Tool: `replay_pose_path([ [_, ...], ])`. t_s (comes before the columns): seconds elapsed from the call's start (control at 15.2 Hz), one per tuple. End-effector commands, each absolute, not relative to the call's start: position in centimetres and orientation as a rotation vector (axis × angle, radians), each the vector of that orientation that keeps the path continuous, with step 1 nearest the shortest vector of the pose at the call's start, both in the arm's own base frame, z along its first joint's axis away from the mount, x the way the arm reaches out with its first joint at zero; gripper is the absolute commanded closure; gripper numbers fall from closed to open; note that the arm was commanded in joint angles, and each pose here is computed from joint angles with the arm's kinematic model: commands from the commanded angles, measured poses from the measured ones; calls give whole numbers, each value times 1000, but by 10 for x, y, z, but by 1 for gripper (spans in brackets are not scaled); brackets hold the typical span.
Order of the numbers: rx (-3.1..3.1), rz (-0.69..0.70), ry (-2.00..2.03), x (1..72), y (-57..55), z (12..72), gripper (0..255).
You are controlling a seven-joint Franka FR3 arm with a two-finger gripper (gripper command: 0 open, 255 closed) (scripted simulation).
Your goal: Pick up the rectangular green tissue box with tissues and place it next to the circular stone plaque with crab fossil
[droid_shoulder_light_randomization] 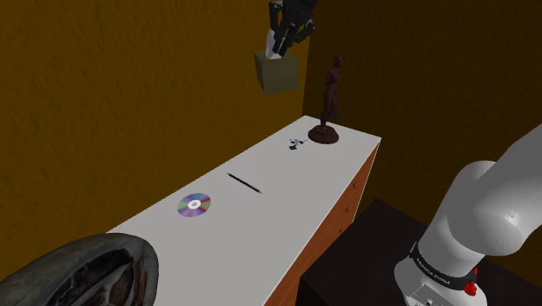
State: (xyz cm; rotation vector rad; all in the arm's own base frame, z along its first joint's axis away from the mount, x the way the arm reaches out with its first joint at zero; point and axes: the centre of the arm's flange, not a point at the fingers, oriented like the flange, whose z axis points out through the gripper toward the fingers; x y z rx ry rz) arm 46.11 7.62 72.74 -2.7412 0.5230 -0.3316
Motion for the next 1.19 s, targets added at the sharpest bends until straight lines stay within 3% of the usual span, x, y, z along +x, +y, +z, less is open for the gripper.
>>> replay_pose_path([
  [0.0, -2741, -332, 525, 450, 101, 727, 255],
  [1.12, -2741, -332, 525, 355, 304, 728, 255],
])
